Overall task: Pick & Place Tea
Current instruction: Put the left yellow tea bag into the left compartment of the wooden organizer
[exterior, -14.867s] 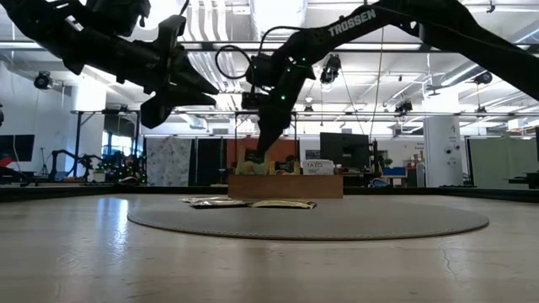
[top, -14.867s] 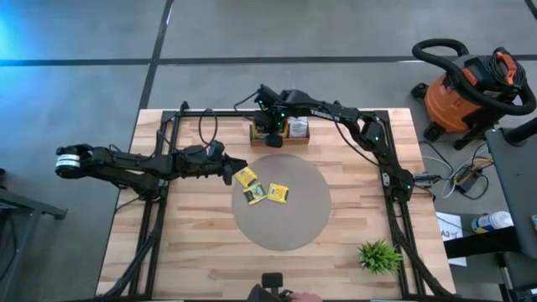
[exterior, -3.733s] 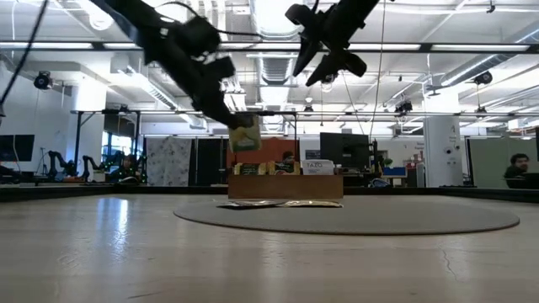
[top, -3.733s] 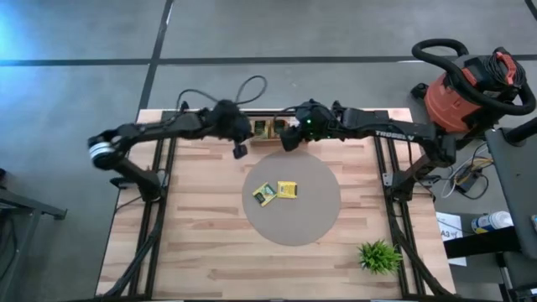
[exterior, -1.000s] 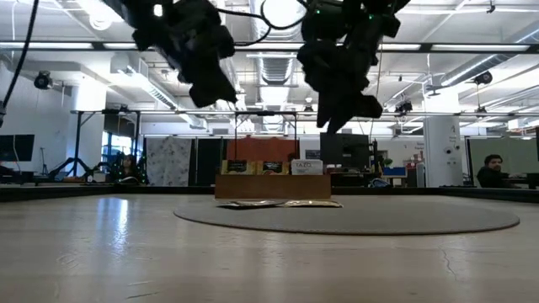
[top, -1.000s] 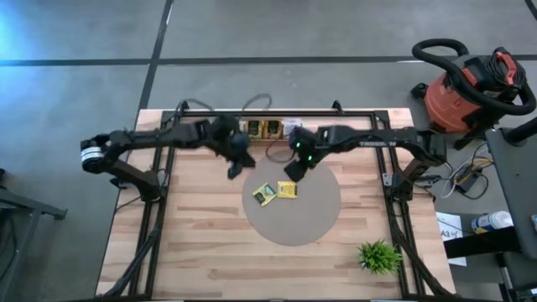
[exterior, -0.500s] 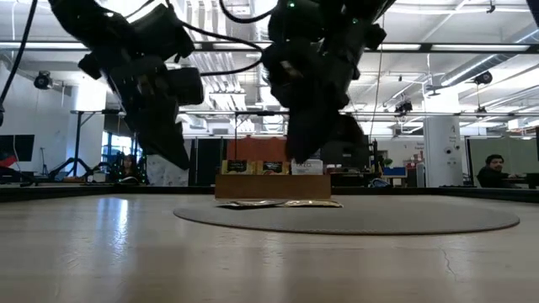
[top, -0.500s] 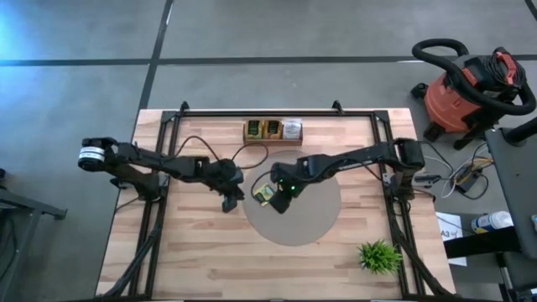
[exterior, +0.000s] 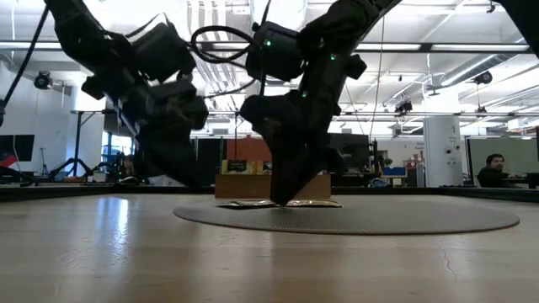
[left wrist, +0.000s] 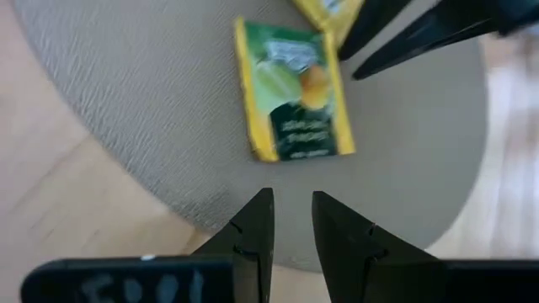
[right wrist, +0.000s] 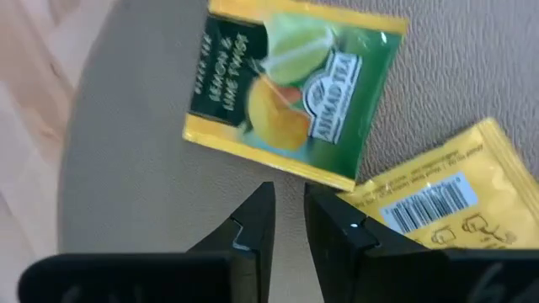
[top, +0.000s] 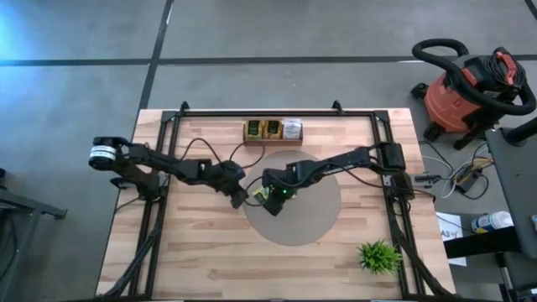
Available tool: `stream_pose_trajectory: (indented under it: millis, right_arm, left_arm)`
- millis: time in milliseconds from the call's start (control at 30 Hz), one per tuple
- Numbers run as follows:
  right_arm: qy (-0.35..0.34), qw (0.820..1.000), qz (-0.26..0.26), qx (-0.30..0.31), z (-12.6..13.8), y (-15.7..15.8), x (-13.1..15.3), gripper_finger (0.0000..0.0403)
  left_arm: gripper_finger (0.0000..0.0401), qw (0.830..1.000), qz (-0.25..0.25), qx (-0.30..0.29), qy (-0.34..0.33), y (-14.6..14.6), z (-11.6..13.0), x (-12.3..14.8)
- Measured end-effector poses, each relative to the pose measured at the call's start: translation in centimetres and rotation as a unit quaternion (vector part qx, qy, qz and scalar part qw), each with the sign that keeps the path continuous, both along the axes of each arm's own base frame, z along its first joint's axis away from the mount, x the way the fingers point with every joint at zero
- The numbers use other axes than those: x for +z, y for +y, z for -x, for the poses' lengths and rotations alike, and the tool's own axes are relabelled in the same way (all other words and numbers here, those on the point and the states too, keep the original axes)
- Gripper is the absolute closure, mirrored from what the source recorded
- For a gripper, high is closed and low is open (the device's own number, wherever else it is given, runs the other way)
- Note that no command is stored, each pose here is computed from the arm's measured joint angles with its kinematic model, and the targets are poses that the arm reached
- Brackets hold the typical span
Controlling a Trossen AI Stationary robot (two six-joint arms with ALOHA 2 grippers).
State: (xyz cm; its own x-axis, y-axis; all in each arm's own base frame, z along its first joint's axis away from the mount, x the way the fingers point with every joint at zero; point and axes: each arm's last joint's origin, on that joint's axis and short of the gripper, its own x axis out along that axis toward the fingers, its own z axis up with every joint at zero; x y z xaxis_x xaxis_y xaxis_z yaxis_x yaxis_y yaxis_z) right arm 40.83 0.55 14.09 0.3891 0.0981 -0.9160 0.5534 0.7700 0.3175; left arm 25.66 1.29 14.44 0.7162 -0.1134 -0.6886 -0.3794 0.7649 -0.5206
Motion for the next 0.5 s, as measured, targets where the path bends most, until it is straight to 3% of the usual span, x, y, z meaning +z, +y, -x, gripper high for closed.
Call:
stream_pose_trajectory:
  millis: [500]
  right_arm:
    - [-0.024,1.000,0.014,-0.008,-0.4,-0.2,0.3,0.0341]
  left_arm:
    - [0.0323,0.998,0.021,0.054,-0.018,0.6,-2.4,-1.6]
